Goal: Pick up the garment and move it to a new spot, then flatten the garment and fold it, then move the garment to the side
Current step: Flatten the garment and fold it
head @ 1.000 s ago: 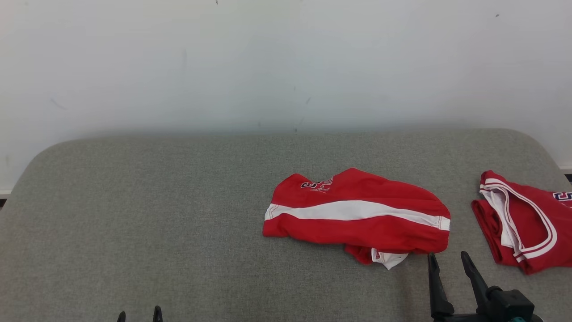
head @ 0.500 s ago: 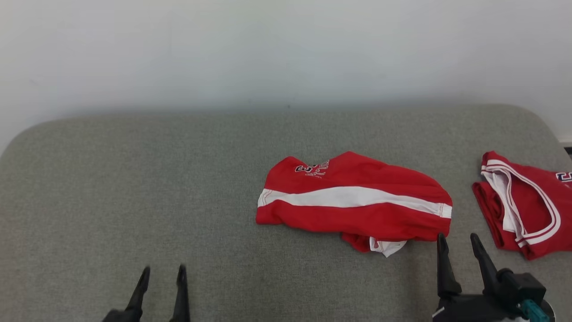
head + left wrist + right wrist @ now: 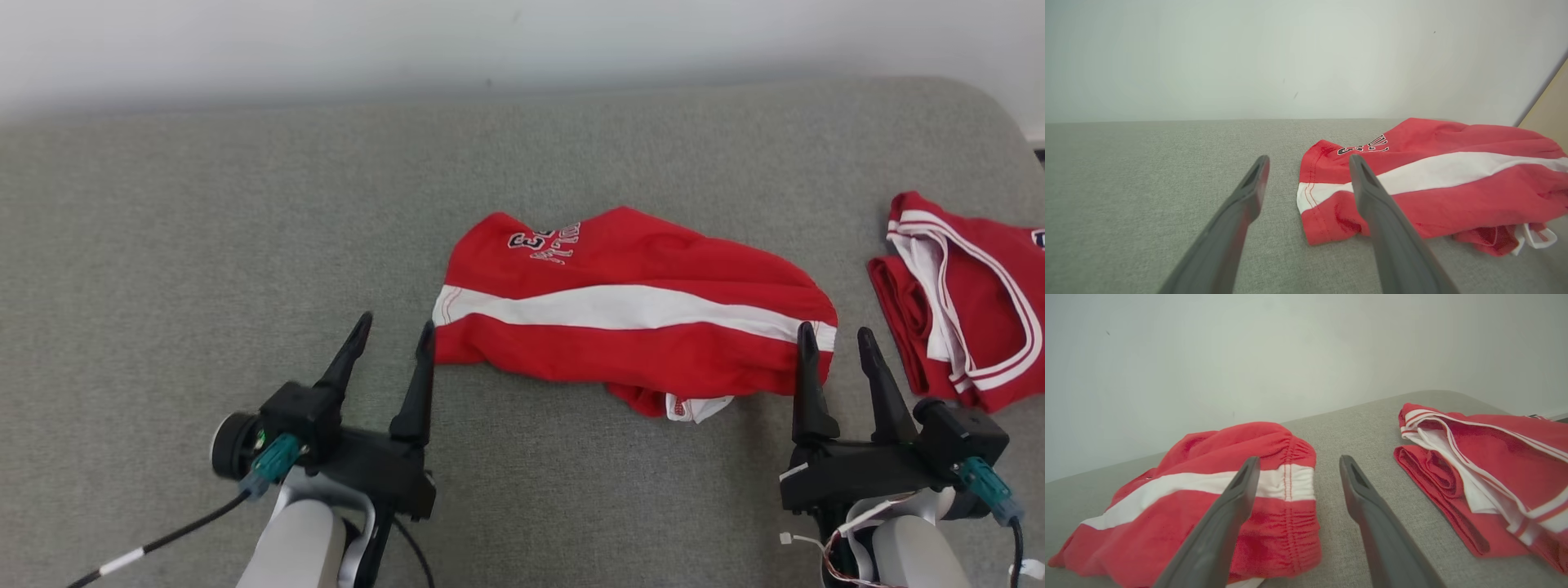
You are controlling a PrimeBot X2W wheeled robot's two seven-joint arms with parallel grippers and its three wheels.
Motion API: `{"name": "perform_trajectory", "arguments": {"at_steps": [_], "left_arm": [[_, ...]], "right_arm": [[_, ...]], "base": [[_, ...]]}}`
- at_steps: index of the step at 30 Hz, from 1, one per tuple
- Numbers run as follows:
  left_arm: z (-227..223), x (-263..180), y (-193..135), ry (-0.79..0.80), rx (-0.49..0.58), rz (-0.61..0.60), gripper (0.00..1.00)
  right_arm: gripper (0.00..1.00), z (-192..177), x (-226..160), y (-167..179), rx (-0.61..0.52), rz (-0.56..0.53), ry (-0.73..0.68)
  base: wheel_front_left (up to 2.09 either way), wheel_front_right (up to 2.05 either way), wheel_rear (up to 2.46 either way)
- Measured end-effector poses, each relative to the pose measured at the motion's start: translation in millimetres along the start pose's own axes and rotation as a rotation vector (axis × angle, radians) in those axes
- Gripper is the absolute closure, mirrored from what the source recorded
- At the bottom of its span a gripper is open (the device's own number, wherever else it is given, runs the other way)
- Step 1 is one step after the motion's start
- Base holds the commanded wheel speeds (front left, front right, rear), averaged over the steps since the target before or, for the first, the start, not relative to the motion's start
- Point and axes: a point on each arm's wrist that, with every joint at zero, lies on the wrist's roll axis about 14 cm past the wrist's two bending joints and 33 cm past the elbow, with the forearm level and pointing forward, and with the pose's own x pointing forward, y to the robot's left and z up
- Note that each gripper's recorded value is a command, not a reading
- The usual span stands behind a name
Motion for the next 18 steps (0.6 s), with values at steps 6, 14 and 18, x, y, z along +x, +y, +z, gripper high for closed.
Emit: {"name": "perform_trajectory", "arguments": {"at_steps": [6, 14, 18], "left_arm": [[-14, 24, -17, 0.029, -0.030, -0.069, 0.00], [-32, 32, -15, 0.063, -0.045, -0.074, 0.00], [-33, 32, -12, 0.064, -0.041, -0.069, 0.00]], "right_arm": [[0.00, -29, 0, -9, 0.043, -0.034, 0.082], [0.00, -40, 6, 1, 0.091, -0.003, 0.107], [0.25, -38, 8, 4, 0.097, 0.016, 0.104]], "base": [[0.00, 0.00, 0.00], [0.00, 0.00, 0.00], [0.00, 0.00, 0.00]]}}
